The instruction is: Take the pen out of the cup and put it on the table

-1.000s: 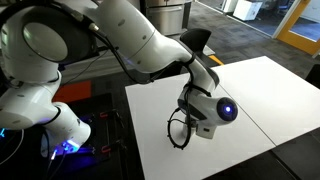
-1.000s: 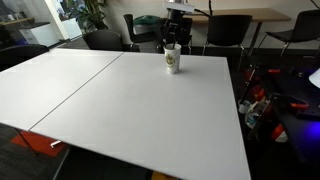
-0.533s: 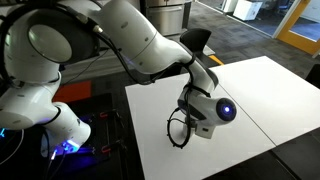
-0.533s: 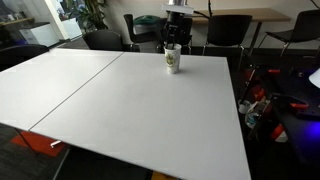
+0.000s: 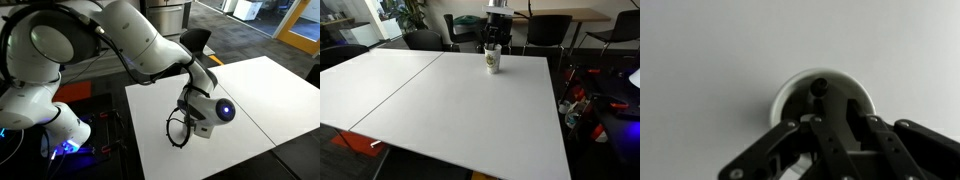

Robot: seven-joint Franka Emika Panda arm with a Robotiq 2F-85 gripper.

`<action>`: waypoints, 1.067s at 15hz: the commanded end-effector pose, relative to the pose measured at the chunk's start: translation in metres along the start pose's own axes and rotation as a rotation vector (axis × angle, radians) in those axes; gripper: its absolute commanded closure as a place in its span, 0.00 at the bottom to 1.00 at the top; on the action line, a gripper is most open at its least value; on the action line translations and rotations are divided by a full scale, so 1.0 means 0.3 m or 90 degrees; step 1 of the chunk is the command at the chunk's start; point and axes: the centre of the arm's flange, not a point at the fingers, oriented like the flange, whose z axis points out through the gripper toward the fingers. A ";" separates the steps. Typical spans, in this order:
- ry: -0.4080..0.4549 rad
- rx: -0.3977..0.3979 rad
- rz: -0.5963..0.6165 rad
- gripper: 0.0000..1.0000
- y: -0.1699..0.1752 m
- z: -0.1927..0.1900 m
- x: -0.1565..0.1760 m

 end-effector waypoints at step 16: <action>-0.018 -0.041 -0.002 0.71 -0.046 -0.080 0.026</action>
